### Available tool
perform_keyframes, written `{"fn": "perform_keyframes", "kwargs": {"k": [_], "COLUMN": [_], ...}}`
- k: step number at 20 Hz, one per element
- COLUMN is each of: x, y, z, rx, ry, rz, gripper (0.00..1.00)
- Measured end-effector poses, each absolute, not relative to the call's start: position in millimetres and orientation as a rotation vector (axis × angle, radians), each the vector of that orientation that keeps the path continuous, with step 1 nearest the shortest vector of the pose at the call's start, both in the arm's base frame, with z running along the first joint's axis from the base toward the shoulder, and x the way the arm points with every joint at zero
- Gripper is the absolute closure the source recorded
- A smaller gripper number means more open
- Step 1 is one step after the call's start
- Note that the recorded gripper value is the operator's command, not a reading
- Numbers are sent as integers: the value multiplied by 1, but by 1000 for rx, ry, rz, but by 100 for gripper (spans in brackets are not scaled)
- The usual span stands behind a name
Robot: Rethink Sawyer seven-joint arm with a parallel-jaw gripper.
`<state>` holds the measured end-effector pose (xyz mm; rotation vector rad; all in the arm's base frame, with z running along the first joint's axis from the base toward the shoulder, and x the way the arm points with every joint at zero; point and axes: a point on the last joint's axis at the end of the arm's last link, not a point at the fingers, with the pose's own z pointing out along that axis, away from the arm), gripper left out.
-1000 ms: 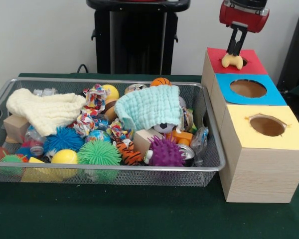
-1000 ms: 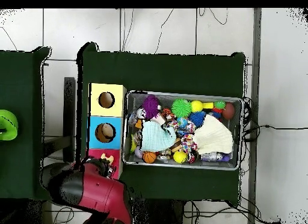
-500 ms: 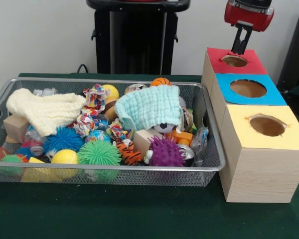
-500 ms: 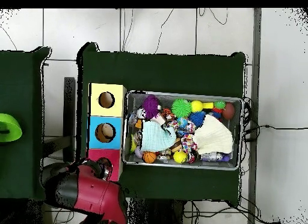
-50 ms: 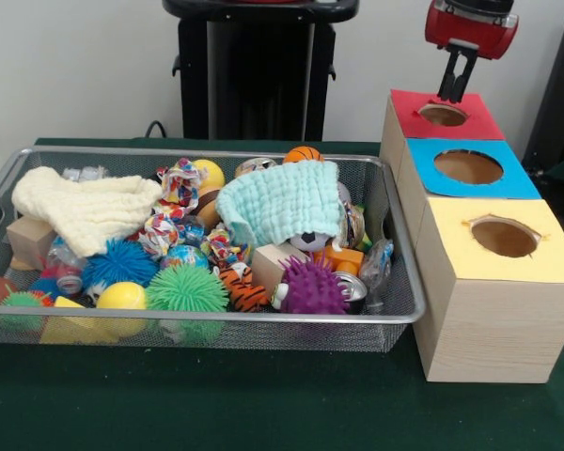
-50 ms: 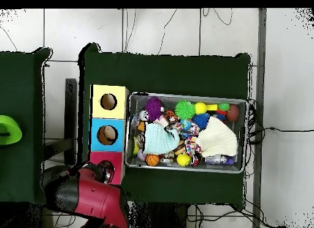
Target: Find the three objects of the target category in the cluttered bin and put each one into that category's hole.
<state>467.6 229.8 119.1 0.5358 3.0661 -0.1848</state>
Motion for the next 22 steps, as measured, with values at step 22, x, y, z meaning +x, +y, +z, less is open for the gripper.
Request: {"fn": "perform_keyframes", "kwargs": {"k": [22], "x": [531], "y": [105], "z": [129], "rx": [659], "ry": [3065], "rz": [-250], "gripper": [100]}}
